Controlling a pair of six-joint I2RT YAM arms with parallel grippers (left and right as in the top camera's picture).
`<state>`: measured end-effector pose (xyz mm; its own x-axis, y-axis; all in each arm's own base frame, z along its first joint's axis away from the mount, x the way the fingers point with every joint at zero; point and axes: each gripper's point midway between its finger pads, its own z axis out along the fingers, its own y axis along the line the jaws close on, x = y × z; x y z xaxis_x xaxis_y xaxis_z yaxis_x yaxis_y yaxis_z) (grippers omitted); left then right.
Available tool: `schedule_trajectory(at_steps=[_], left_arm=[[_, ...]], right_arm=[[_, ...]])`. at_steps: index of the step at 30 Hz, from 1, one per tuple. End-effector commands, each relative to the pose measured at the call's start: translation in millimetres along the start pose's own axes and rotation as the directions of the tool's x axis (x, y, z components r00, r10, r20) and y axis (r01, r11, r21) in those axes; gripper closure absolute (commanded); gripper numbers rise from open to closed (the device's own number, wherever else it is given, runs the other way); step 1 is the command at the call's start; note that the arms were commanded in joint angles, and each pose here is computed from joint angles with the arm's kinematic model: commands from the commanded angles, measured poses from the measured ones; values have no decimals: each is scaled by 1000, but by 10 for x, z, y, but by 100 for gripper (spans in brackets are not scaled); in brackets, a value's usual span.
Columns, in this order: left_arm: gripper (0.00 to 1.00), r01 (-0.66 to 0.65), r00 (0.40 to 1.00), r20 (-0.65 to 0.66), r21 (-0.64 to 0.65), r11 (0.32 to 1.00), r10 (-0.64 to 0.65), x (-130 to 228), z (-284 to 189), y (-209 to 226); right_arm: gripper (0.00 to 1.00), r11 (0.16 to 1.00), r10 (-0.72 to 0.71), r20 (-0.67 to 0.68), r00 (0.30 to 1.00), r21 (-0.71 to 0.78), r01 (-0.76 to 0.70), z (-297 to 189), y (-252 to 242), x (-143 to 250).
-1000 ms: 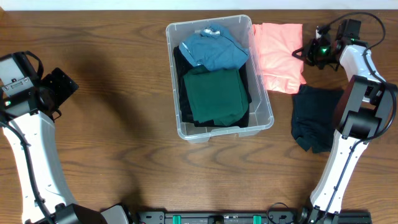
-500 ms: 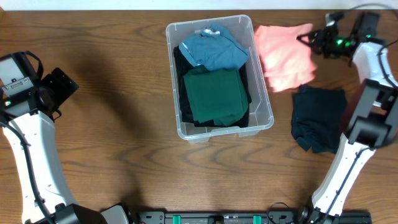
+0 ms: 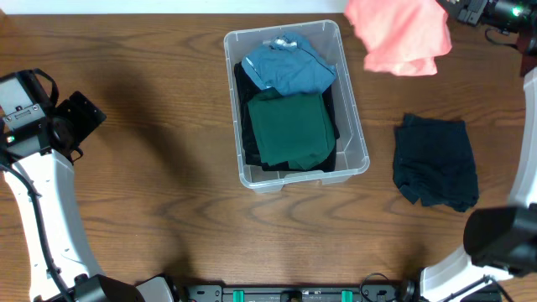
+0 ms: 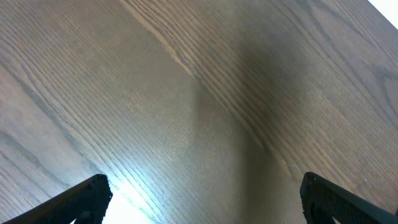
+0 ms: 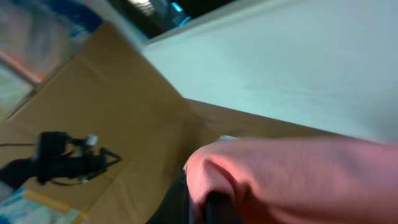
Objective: Pack container
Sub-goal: 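Lift the pink garment and swing it leftward over the bin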
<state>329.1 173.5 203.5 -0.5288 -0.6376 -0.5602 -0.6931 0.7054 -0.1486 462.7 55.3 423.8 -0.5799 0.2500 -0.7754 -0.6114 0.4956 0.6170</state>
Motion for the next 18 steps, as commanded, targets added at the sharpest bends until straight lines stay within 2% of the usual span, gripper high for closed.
schedule_trajectory(at_steps=[1,11,15,18], left_arm=[[2,-11,1000,23,-1,1000,11,-55,-62,14],[2,-11,1000,23,-1,1000,11,-55,-62,14],[2,-11,1000,23,-1,1000,11,-55,-62,14],[2,-11,1000,23,-1,1000,11,-55,-62,14]], right_arm=[[99,997,-20,-7,1000,-72,19,-10,548,-27],[99,983,-6,-88,996,-185,-10,171,1440,233],[98,972,-71,-104,992,-232,45,216,1766,351],[98,950,-187,-90,978,-271,156,120,2124,473]])
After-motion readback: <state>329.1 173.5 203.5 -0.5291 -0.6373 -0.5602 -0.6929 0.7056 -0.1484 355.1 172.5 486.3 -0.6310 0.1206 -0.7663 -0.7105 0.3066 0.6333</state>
